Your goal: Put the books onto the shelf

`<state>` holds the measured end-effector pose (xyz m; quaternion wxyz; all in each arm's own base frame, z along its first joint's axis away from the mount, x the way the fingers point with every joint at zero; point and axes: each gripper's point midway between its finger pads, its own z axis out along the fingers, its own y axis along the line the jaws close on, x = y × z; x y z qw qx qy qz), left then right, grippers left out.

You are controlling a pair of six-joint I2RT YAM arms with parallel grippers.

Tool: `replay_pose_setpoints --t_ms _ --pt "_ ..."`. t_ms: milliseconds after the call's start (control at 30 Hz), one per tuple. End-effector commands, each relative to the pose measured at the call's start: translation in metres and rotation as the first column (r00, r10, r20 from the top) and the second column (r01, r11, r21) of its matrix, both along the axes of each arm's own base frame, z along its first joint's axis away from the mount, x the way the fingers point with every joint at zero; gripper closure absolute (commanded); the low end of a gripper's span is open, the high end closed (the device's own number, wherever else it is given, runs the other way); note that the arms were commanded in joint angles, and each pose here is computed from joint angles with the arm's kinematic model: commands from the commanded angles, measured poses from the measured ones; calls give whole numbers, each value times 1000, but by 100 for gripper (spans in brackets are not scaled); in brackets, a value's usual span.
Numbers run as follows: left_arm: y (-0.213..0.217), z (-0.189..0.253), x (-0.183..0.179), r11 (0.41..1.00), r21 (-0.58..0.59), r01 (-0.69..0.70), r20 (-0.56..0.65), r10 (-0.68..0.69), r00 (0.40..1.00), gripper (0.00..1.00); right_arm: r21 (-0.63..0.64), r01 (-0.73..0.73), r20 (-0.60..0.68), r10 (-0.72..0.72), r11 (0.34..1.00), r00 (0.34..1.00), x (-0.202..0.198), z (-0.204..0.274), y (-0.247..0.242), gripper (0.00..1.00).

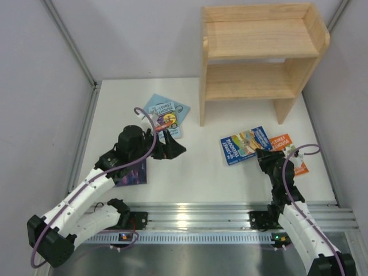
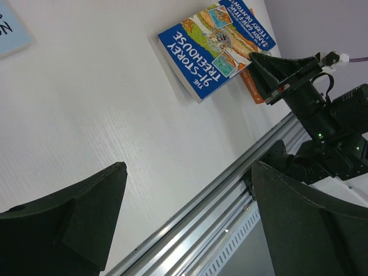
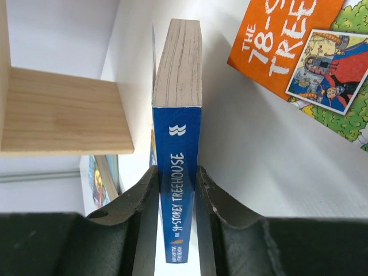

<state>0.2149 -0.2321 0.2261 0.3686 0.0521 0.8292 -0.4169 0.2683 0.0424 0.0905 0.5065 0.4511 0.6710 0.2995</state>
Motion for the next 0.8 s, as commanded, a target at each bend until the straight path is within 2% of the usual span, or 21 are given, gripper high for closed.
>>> replay_pose_setpoints --t_ms 0,67,100,467,767 --pt "-1 18 4 999 -32 -6 64 8 998 5 -66 -64 -23 63 996 998 -8 -5 3 100" --pt "0 17 5 1000 -23 -14 61 15 998 5 -84 -76 -4 75 994 997 -6 17 4 100" --pt "1 17 5 1000 -21 -16 62 17 998 5 -96 -91 -34 88 991 996 -9 17 5 100" --pt "7 15 4 999 -2 -34 66 34 997 5 -134 -232 113 247 963 962 -19 120 29 100" --pt "13 28 2 999 4 -50 91 49 995 4 -119 -292 293 315 949 903 -43 226 42 100"
